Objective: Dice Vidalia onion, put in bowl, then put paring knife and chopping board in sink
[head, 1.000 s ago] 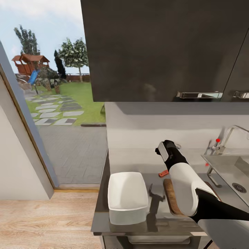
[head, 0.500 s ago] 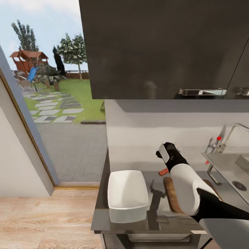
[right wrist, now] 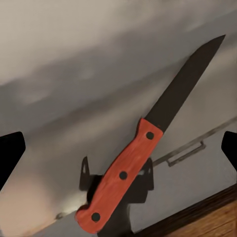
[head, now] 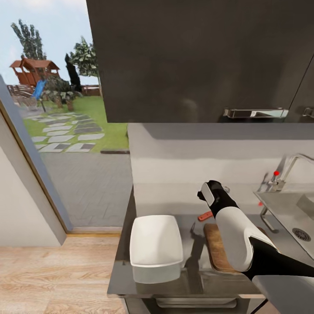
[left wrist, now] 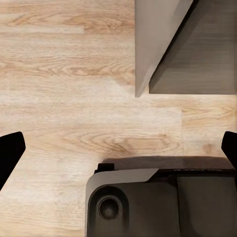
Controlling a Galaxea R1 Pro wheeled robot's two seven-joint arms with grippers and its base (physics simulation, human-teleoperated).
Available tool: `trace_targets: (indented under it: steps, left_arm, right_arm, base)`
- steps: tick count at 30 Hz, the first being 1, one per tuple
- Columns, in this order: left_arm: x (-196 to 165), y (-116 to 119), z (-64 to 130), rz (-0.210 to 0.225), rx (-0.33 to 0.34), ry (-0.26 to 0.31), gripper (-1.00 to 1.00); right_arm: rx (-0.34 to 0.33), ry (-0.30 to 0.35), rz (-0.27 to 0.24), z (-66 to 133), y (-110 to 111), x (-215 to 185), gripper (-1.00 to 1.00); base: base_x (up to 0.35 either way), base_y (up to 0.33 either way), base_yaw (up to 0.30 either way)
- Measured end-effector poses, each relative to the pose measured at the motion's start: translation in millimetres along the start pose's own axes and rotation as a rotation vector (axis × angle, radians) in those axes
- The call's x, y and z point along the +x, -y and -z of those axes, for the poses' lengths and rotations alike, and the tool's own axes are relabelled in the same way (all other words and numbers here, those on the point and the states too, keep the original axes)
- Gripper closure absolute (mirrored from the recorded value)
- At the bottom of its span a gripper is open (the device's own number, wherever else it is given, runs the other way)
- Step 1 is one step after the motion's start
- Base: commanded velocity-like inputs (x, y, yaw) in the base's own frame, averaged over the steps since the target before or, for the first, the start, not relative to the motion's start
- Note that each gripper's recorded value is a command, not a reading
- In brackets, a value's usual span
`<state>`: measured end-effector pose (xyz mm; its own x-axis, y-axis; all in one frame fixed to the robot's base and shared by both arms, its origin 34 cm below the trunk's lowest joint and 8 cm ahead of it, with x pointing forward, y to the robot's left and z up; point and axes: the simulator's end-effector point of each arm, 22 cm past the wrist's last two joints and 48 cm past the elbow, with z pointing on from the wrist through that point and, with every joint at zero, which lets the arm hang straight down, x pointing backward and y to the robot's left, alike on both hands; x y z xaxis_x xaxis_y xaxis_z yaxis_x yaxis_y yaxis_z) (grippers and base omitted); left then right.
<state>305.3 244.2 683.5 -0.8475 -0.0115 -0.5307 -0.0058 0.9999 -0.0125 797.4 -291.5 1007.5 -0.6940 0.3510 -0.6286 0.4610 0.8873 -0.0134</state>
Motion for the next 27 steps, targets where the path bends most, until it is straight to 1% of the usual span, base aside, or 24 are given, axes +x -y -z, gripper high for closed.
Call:
trace_targets:
  steps: [12,18,27]
  left_arm:
    - [7.9,-0.1,0.2,0.000,0.000,-0.021,-1.00]
    - [12.0,-0.1,0.3,0.000,0.000,-0.032,-1.00]
    - [17.4,-0.1,0.6,0.000,0.000,-0.046,-1.00]
  right_arm:
    - [0.007,-0.025,0.010,-11.6,-0.6,12.2,-1.00]
    - [0.009,-0.043,0.019,-17.9,-1.9,20.8,-1.00]
    - [0.014,-0.057,0.024,-25.3,-2.1,27.8,-1.00]
  base:
    - [0.002,-0.004,0.000]
    - [-0.065,0.000,0.000]
    - [-0.008,0.000,0.000]
